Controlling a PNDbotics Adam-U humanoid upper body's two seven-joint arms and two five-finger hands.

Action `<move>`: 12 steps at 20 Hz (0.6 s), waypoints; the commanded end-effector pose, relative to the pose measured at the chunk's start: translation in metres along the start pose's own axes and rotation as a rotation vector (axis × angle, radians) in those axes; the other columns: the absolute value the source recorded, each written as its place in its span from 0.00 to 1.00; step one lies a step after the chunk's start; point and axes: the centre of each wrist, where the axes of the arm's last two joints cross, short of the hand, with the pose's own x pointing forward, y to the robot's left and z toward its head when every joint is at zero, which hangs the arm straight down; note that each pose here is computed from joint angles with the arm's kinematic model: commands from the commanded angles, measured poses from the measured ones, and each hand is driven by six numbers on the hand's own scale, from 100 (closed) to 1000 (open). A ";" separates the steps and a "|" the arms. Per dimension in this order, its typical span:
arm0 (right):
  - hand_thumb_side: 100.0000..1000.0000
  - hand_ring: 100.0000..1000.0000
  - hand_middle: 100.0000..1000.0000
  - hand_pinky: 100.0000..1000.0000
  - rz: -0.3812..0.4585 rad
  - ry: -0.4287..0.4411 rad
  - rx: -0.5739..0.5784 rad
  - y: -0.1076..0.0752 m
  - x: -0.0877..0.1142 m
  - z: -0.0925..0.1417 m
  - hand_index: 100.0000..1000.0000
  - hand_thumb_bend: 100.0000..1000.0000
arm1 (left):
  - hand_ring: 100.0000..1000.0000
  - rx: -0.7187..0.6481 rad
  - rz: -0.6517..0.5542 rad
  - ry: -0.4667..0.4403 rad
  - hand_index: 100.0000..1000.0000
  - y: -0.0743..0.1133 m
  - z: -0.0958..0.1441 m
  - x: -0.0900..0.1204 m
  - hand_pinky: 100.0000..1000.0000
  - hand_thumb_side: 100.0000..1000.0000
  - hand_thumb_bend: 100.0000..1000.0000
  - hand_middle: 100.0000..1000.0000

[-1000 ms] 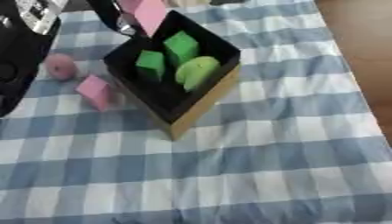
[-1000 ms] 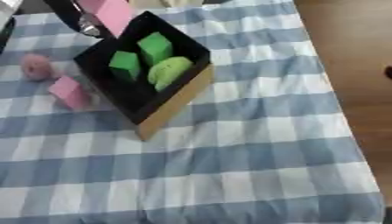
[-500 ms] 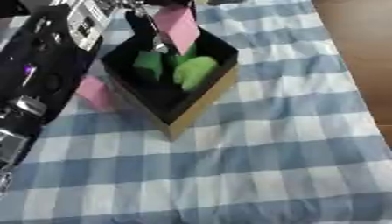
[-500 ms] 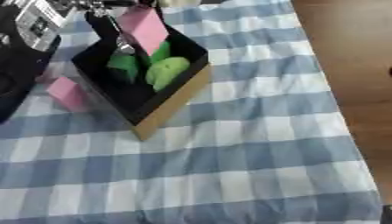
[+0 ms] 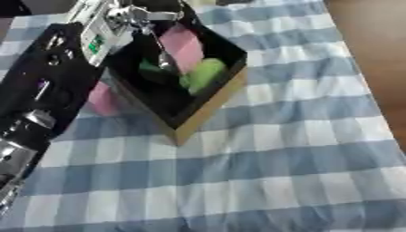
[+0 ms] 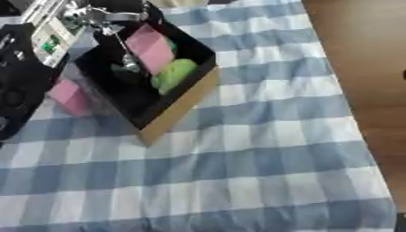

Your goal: Pick up objects on the table and place them in the box.

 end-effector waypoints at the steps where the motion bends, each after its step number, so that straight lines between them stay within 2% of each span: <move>1: 0.47 1.00 0.40 0.97 0.022 -0.027 0.033 -0.002 0.005 -0.006 1.00 0.00 | 0.95 -0.083 -0.143 -0.068 0.94 0.019 0.012 -0.001 0.96 0.39 0.69 0.84; 3: 0.47 1.00 0.40 0.97 0.021 -0.025 0.033 -0.002 0.005 -0.006 1.00 0.00 | 0.97 -0.064 -0.157 -0.057 0.95 0.022 0.015 0.000 0.97 0.42 0.68 0.86; 9: 0.47 1.00 0.40 0.97 0.019 -0.016 0.031 -0.002 0.006 -0.005 1.00 0.00 | 0.96 -0.011 -0.174 -0.036 0.95 0.034 0.027 0.000 0.96 0.36 0.67 0.85; 12: 0.47 1.00 0.40 0.97 0.024 -0.014 0.029 -0.003 0.006 -0.004 1.00 0.00 | 0.95 0.005 -0.187 -0.010 0.93 0.040 0.041 -0.006 0.94 0.34 0.67 0.84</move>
